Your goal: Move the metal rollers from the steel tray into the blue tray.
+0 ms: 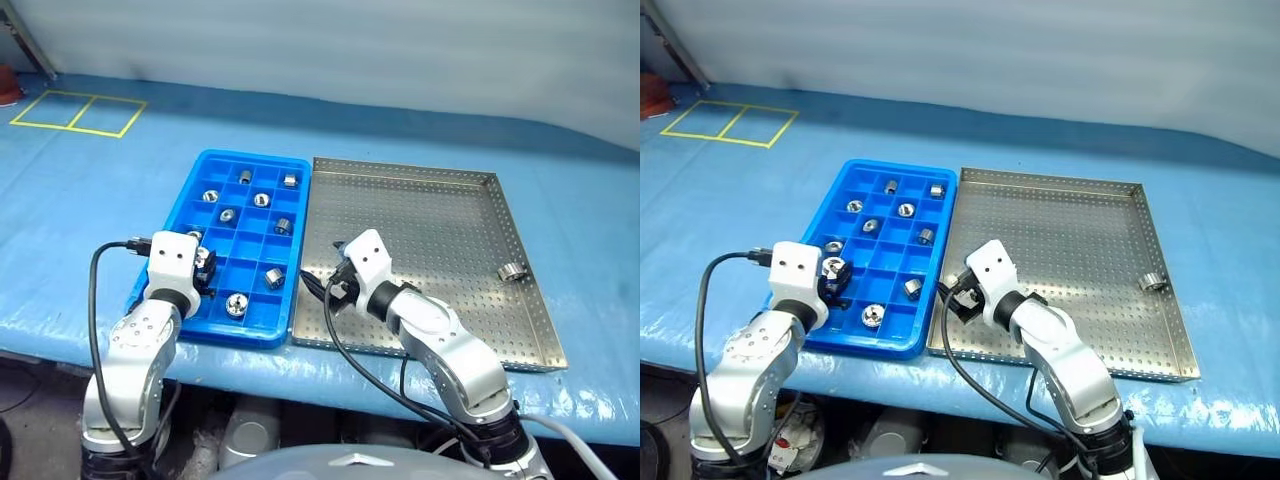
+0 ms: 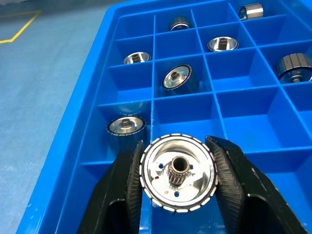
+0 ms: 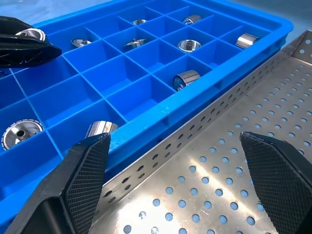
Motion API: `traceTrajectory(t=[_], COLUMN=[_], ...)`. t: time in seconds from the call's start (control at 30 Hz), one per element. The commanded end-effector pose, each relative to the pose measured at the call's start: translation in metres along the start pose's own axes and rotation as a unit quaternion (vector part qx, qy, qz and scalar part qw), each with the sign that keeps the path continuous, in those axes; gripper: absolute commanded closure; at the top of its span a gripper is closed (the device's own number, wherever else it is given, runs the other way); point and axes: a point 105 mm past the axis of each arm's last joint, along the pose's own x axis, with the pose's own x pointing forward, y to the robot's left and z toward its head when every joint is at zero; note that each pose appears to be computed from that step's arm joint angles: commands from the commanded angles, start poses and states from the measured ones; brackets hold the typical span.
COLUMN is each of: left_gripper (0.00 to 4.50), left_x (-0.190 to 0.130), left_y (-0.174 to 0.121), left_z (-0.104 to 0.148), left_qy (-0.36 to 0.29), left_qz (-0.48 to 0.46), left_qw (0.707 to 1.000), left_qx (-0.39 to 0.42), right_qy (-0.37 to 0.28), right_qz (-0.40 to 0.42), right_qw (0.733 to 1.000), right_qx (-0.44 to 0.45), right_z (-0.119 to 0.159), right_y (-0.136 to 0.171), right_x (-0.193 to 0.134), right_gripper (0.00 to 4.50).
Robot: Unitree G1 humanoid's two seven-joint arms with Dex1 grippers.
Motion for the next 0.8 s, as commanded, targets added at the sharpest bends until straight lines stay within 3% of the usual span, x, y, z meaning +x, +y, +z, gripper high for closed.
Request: traceTrajectory(t=[0.03,0.43,0.8], left_gripper=[2.77,2.77,2.77], left_x=[-0.006,0.005,0.013], left_y=[-0.001,-0.022,-0.018], left_z=[0.012,0.012,0.003], left_qy=[-0.024,-0.017,0.007], left_qz=[0.000,-0.054,-0.043], left_qw=[1.000,0.998,0.999], left_qx=[0.006,0.008,0.011], right_qy=[-0.027,-0.027,-0.021], right_qz=[0.012,-0.006,-0.034], right_qw=[1.000,1.000,0.999], right_qx=[-0.007,-0.002,0.003], right_z=[0.013,0.012,0.007], right_y=[0.004,0.001,-0.005], right_x=[0.000,-0.004,-0.011], right_gripper=[0.00,0.00,0.00])
